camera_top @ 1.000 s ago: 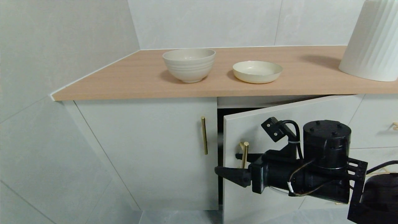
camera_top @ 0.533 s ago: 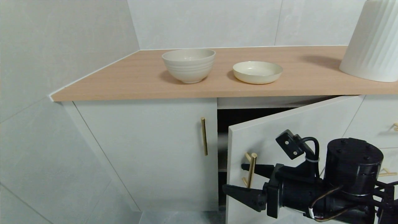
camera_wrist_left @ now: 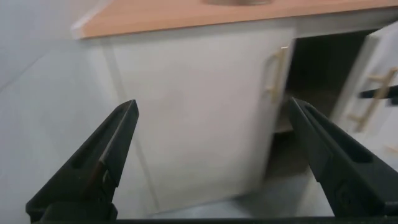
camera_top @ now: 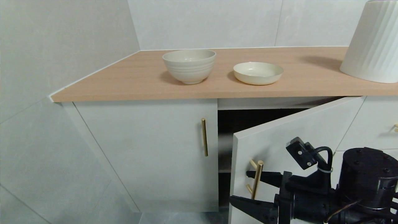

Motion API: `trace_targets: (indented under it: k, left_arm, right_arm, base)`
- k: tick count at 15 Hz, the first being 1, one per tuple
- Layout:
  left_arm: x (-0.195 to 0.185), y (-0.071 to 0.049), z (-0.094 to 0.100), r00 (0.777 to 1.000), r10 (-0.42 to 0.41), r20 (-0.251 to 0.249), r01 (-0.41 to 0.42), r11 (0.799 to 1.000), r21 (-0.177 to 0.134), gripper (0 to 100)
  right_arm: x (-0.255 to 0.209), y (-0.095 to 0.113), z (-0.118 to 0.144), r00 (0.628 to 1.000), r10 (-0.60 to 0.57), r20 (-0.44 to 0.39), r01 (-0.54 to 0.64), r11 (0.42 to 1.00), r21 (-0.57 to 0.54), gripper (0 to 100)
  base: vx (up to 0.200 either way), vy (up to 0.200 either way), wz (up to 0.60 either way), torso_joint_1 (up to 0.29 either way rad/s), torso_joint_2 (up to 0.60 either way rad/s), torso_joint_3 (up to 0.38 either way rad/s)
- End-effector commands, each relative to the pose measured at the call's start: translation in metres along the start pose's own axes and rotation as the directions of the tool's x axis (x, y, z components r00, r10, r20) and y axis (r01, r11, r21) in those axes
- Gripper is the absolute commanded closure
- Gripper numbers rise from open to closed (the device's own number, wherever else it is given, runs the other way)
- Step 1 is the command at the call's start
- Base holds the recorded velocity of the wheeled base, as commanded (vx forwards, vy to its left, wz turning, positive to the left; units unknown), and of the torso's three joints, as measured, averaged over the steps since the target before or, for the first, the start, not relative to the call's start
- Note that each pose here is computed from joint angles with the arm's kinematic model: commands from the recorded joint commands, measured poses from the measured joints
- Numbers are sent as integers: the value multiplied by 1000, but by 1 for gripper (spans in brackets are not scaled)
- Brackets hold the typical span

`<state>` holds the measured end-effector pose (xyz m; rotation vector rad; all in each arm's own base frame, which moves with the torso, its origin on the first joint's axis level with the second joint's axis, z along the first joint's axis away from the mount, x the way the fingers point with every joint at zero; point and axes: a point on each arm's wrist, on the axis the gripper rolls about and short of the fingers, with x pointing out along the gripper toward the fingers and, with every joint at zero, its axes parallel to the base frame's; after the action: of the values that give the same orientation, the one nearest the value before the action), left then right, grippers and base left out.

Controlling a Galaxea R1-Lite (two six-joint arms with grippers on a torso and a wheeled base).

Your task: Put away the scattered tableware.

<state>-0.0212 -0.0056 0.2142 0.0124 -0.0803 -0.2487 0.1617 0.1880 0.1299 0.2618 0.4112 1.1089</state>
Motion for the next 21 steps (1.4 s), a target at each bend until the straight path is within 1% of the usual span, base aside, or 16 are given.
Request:
trace_targets:
  k: [1,2,3,4,5,6,7,8,10,11,12,13,14,15,18,21]
  left_arm:
    - [98,21,44,966,-145,-214,127,987,-99,0]
    - [125,22,45,953,-198,-229,168,975,-147,0]
    - [140,19,44,942,-244,-228,204,961,-187,0]
    - [168,5,38,907,-354,-229,282,913,-296,0]
    - [185,-8,29,870,-427,-248,320,871,-374,0]
    - [194,-16,24,848,-463,-258,337,847,-412,0]
    - [212,-34,5,803,-529,-274,365,801,-475,0]
    - [216,-44,-8,782,-558,-276,386,783,-488,0]
    - [217,-59,-29,756,-587,-289,411,770,-488,0]
    - [217,-61,-33,752,-590,-293,413,769,-488,0]
    - [222,-66,-50,731,-598,-329,413,771,-485,0]
    - [226,-69,-60,725,-594,-347,411,779,-474,0]
    - [231,-71,-67,731,-584,-353,402,787,-469,0]
    - [236,-73,-73,749,-562,-350,387,801,-457,100]
    - [246,-85,-79,768,-557,-315,403,803,-439,100]
    - [264,-94,-94,778,-564,-277,430,800,-419,100]
  right_arm:
    - [-1,0,0,1000,-4,-1,4,1000,1,0]
    - [-1,0,0,1000,-4,-1,4,1000,1,0]
    - [-1,0,0,1000,-4,-1,4,1000,1,0]
    - [-1,0,0,1000,-3,1,3,1000,-1,0]
    - [-1,1,1,1000,-2,3,2,1000,-2,0]
    - [-2,1,1,1000,-2,5,2,1000,-2,0]
    - [-2,1,1,1000,-2,5,2,1000,-2,0]
    - [-2,1,1,1000,-2,3,2,1000,-3,0]
    - [-3,1,0,1000,-3,1,3,1000,-4,0]
    - [-3,1,-1,1000,-4,-1,4,1000,-3,0]
    - [-3,0,-2,1000,-6,-6,6,1000,-1,0]
    - [-3,0,-2,1000,-6,-7,6,1000,-1,0]
    - [-3,0,-2,1000,-5,-8,5,1000,-1,0]
    - [-3,0,-3,1000,-6,-9,6,1000,-2,0]
    - [-2,-1,-5,1000,-9,-19,9,1000,1,0]
    - [-2,-1,-4,1000,-11,-16,11,1000,1,0]
  base:
    - [0,0,0,0,0,0]
    - [0,0,0,0,0,0]
    - [0,0,0,0,0,0]
    - [0,0,0,0,0,0]
    - [0,0,0,0,0,0]
    - [0,0,0,0,0,0]
    - [0,0,0,0,0,0]
    - [0,0,0,0,0,0]
    - [0,0,0,0,0,0]
    - [0,0,0,0,0,0]
    - [0,0,0,0,0,0]
    - [0,0,0,0,0,0]
    - [0,0,0,0,0,0]
    - [0,0,0,0,0,0]
    - [0,0,0,0,0,0]
    - [0,0,0,0,0,0]
